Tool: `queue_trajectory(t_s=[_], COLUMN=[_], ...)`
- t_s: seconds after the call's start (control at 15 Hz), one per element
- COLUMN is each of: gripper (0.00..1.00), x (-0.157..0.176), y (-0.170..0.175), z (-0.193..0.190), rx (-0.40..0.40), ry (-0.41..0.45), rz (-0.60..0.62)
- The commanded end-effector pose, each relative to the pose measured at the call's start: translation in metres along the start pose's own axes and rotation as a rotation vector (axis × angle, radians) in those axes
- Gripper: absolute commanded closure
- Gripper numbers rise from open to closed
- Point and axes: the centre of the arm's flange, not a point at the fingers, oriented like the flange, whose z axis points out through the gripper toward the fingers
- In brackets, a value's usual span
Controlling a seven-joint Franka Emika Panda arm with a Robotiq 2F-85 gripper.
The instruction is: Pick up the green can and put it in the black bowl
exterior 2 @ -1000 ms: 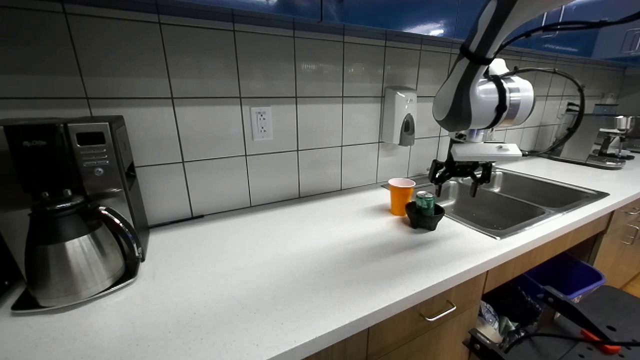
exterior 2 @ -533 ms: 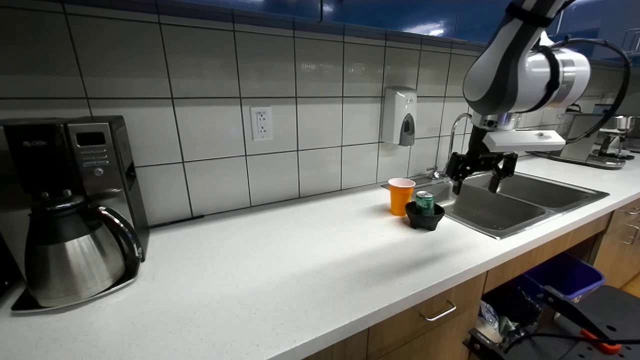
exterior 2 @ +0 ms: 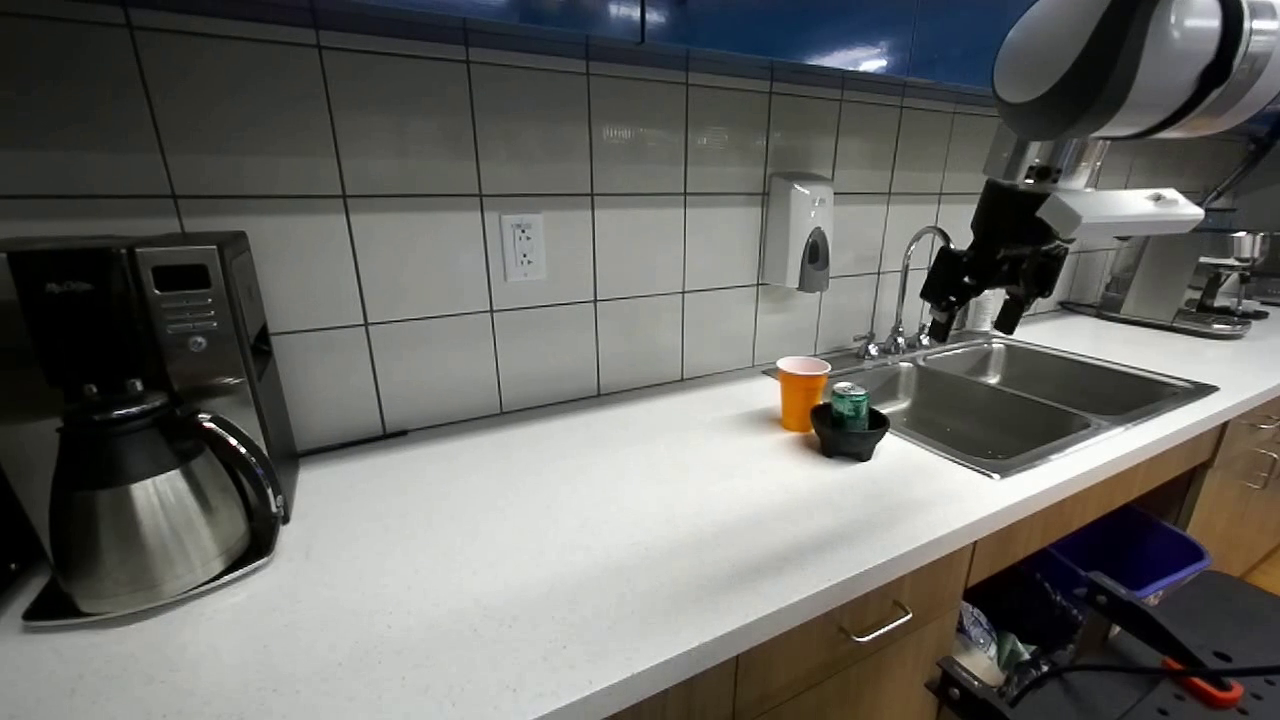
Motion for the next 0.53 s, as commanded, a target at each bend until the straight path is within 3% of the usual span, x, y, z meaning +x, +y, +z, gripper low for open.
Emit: queue_trajectory(t_s=[0.0, 0.07, 0.13, 0.47], gripper=[0.0, 0.0, 0.0, 0.0], x=[-0.049, -0.049, 0.002, 0.0], y=[-0.012, -0.011, 0.001, 0.0], z=[-0.047, -0.054, -0.029, -0.029], rx=[0.016, 0.021, 0.009, 0.011], ry=[0.028, 0.021, 0.017, 0.011], rz=[-0.083, -0.097, -0.052, -0.056])
